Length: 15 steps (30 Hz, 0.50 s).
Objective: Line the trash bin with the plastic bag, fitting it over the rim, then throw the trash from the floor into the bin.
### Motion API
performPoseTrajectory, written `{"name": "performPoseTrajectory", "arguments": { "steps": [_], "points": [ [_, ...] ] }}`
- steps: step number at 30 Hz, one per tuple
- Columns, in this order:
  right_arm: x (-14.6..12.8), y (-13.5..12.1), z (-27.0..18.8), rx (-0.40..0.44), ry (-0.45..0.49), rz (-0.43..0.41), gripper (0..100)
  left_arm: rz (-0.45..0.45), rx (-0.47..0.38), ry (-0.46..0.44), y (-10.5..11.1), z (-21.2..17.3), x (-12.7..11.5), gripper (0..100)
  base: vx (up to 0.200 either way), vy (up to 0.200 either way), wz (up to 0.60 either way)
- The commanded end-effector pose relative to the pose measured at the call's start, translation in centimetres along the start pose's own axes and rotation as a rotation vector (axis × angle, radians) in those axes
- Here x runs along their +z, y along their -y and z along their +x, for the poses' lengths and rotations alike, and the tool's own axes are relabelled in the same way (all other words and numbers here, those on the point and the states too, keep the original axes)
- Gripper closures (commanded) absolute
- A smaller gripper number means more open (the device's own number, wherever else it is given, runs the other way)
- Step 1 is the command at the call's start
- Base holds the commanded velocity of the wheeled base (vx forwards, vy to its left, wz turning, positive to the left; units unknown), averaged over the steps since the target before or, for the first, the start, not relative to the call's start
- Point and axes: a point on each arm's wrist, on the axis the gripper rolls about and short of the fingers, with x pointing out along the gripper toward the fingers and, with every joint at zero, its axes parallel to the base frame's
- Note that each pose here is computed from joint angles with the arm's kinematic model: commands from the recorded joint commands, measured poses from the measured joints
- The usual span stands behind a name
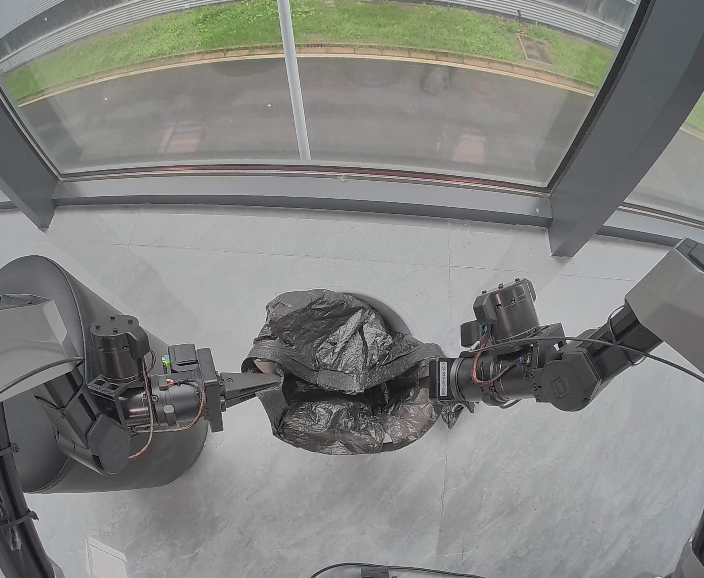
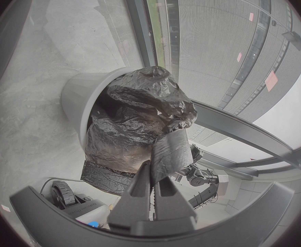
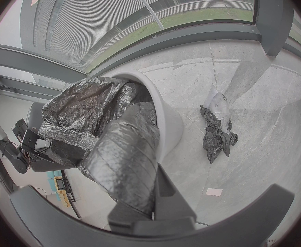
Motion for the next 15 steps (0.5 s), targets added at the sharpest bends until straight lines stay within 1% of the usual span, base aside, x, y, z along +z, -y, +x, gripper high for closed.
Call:
{"name": "performPoseTrajectory", "arguments": {
  "steps": [1, 2, 4, 5, 8, 10, 12, 14, 15],
  "points": [
    [0.3, -0.2, -0.4, 0.007, 0.012, -0.003, 100, 0.031, -0.018, 0.006, 1.2, -0.2, -0.1, 100, 0.000, 0.000, 0.00],
    [0.2, -0.3, -0.4, 0.007, 0.010, -0.004, 100, 0.043, -0.026, 0.009, 1.7, -0.3, -0.1, 100, 0.000, 0.000, 0.00],
    [0.2, -0.3, -0.5, 0.007, 0.010, -0.004, 100, 0.050, -0.029, 0.012, 1.9, -0.3, -0.1, 100, 0.000, 0.000, 0.00],
    [0.0, -0.3, -0.6, 0.008, 0.006, -0.005, 100, 0.101, -0.054, 0.024, 3.7, -0.8, -0.1, 100, 0.000, 0.000, 0.00],
    [0.0, -0.4, -0.6, 0.008, 0.008, -0.006, 100, 0.140, -0.071, 0.032, 5.5, -1.4, -0.1, 100, 0.000, 0.000, 0.00],
    [0.1, -0.4, -0.7, 0.009, 0.010, -0.005, 100, 0.165, -0.067, 0.033, 6.8, -1.7, 0.0, 100, 0.000, 0.000, 0.00],
    [0.1, -0.4, -0.7, 0.009, 0.010, -0.005, 100, 0.179, -0.040, 0.038, 7.5, -1.7, 0.1, 100, 0.000, 0.000, 0.00],
    [0.0, -0.5, -0.7, 0.008, 0.011, -0.006, 100, 0.206, 0.015, 0.058, 8.2, -1.2, -0.1, 100, 0.000, 0.000, 0.00],
    [0.0, -0.5, -0.7, 0.005, 0.012, -0.006, 100, 0.238, 0.049, 0.061, 8.5, -0.6, -0.4, 100, 0.000, 0.000, 0.00]
  ]
}}
